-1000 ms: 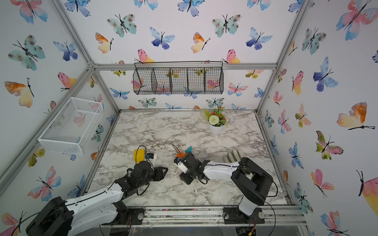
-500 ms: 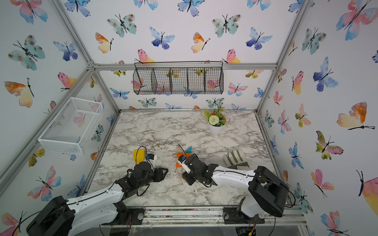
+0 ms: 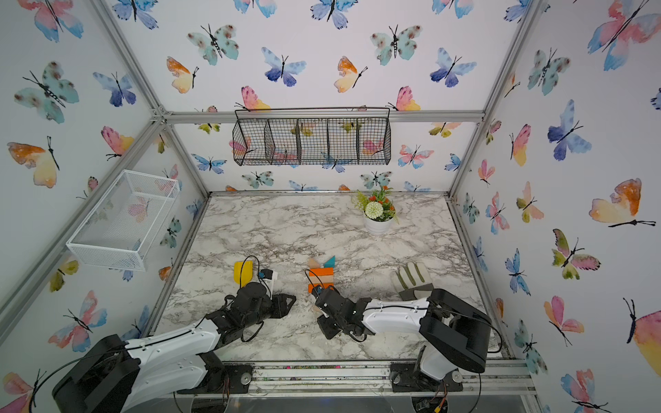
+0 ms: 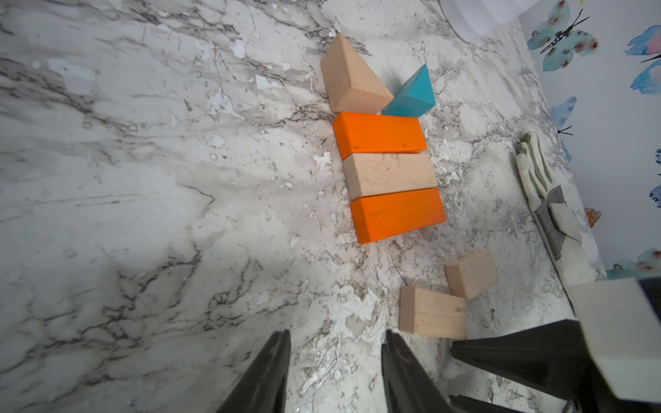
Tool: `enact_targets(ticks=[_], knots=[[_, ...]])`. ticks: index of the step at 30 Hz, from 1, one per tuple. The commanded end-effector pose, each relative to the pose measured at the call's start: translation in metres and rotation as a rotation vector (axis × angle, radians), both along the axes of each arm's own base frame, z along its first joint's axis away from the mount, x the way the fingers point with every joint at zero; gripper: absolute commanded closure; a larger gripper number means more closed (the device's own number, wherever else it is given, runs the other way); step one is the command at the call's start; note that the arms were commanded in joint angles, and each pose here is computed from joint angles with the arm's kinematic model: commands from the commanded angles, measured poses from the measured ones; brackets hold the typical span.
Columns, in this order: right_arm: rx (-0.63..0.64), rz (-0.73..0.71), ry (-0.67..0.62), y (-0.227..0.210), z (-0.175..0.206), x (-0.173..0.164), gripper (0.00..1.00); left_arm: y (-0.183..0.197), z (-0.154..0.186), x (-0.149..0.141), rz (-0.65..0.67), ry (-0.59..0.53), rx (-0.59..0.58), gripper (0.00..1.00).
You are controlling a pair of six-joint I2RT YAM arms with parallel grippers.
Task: Assemble a carrot with building blocks
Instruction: Assemble the building block at the center of the board.
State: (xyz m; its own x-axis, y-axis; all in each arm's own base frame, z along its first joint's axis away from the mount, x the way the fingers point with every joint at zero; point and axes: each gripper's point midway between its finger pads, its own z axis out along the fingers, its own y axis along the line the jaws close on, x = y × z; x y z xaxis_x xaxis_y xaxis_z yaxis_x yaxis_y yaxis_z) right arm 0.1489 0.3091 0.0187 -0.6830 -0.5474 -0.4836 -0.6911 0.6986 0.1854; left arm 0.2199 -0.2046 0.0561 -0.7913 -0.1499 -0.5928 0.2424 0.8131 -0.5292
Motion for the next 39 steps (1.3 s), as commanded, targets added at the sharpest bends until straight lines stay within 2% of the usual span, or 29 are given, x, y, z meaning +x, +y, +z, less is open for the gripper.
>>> enact_targets(ticks=[1, 6, 12, 19, 25, 30, 34, 39], knots=[[-0.063, -0.038, -0.019, -0.013, -0.009, 0.004, 0.62, -0.002, 0.001, 0.001, -0.012, -0.003, -0.008, 0.53], [-0.082, -0.039, -0.044, -0.004, -0.015, 0.014, 0.62, -0.006, 0.001, 0.0, -0.027, 0.004, -0.019, 0.53], [-0.106, -0.122, -0.063, 0.0, -0.013, 0.028, 0.63, -0.008, -0.003, -0.007, -0.045, 0.021, -0.049, 0.61], [-0.098, -0.214, -0.073, -0.001, -0.011, 0.036, 0.67, -0.005, -0.009, -0.012, -0.049, 0.032, -0.051, 0.63], [-0.038, -0.199, -0.005, 0.013, -0.008, 0.028, 0.74, -0.005, -0.009, -0.013, -0.049, 0.031, -0.053, 0.63], [0.004, -0.174, 0.049, 0.02, -0.009, 0.018, 0.83, -0.005, -0.008, -0.014, -0.055, 0.031, -0.055, 0.64], [0.058, -0.146, 0.075, 0.031, -0.006, 0.014, 0.83, -0.002, -0.01, -0.014, -0.041, 0.03, -0.051, 0.66], [0.06, -0.153, 0.054, 0.033, -0.003, 0.018, 0.83, 0.0, -0.008, -0.014, -0.033, 0.022, -0.05, 0.67]])
